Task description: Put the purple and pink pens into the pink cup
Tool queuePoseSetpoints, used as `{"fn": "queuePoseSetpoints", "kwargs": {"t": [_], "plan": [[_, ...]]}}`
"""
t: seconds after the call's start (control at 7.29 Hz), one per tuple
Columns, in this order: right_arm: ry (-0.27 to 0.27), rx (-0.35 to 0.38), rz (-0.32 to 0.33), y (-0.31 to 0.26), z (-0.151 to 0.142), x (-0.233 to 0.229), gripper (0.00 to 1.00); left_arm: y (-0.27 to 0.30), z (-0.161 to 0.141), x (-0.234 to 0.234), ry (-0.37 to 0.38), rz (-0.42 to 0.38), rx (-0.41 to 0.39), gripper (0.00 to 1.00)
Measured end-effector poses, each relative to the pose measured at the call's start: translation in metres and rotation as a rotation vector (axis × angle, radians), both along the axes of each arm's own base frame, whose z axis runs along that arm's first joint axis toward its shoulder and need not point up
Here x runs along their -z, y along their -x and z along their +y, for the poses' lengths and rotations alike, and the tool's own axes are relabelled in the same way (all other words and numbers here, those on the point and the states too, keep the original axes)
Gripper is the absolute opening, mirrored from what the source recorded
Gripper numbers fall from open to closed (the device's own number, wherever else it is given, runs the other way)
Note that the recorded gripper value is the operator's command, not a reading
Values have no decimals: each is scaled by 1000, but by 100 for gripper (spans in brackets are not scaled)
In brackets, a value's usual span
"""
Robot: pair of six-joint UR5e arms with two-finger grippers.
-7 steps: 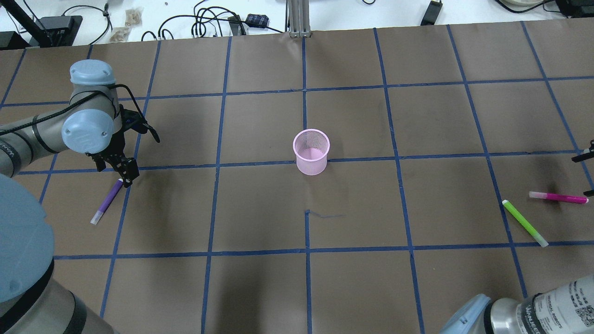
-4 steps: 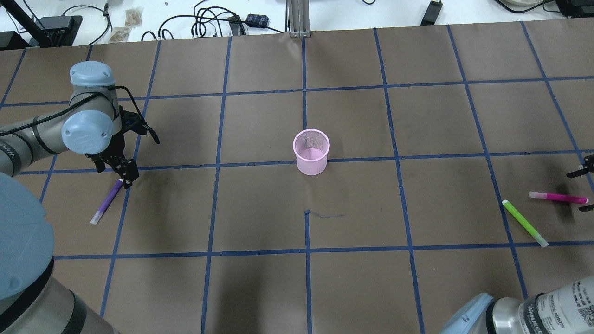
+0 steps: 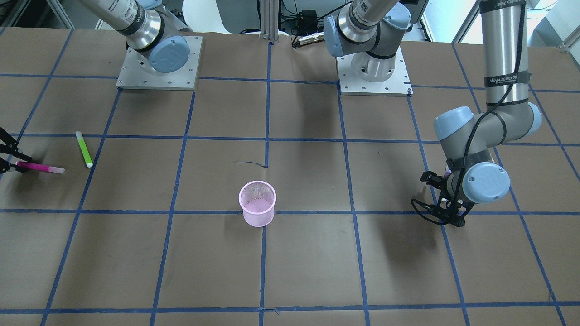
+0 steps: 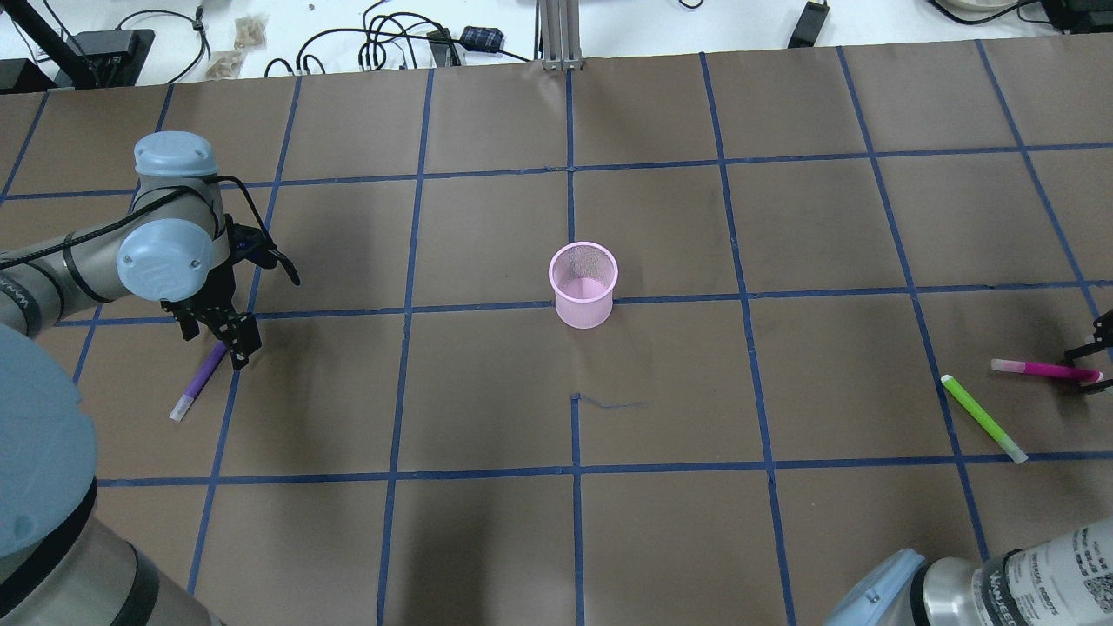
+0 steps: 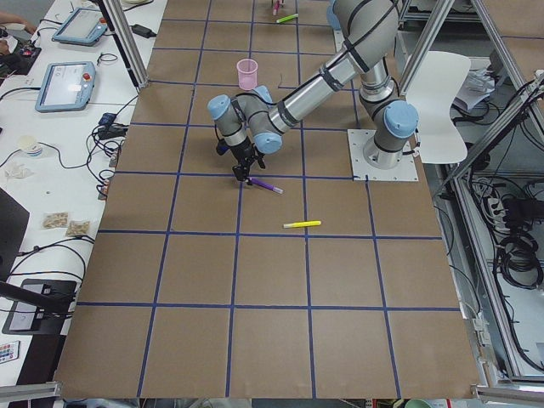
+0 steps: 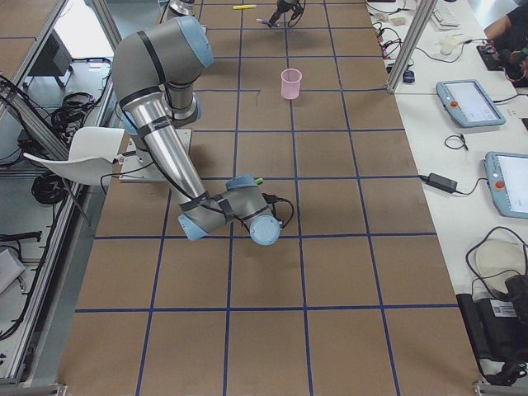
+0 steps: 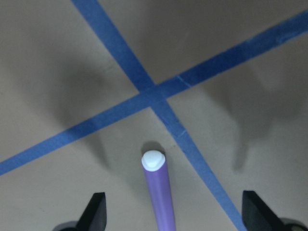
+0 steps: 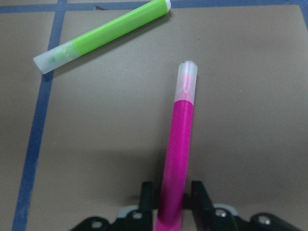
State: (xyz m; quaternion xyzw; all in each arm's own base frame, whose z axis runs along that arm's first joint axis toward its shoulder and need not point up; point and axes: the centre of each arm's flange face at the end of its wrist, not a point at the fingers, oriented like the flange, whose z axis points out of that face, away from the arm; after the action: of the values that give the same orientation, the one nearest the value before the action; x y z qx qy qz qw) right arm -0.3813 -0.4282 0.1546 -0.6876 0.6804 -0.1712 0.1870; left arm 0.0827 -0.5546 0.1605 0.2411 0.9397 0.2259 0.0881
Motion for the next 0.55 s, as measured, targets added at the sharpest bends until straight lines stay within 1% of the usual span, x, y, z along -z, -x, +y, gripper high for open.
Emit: {"fn": "queuePoseSetpoints", "kwargs": {"t": [0.14,0.27,0.41,0.55], "plan": [[7,-14,3,0,0,-1,0,0,-1,0,2,0,-1,94],[12,-19,10,1,0,-5,0,-1,-2,0,6,-1,-1,89],[22,-17,31,3,-1,-17,0,-2,-3,0,14,-3,1,82],[40,-6,73,4,-3,-45,0,-3,-4,-1,19,0,12,79]]}}
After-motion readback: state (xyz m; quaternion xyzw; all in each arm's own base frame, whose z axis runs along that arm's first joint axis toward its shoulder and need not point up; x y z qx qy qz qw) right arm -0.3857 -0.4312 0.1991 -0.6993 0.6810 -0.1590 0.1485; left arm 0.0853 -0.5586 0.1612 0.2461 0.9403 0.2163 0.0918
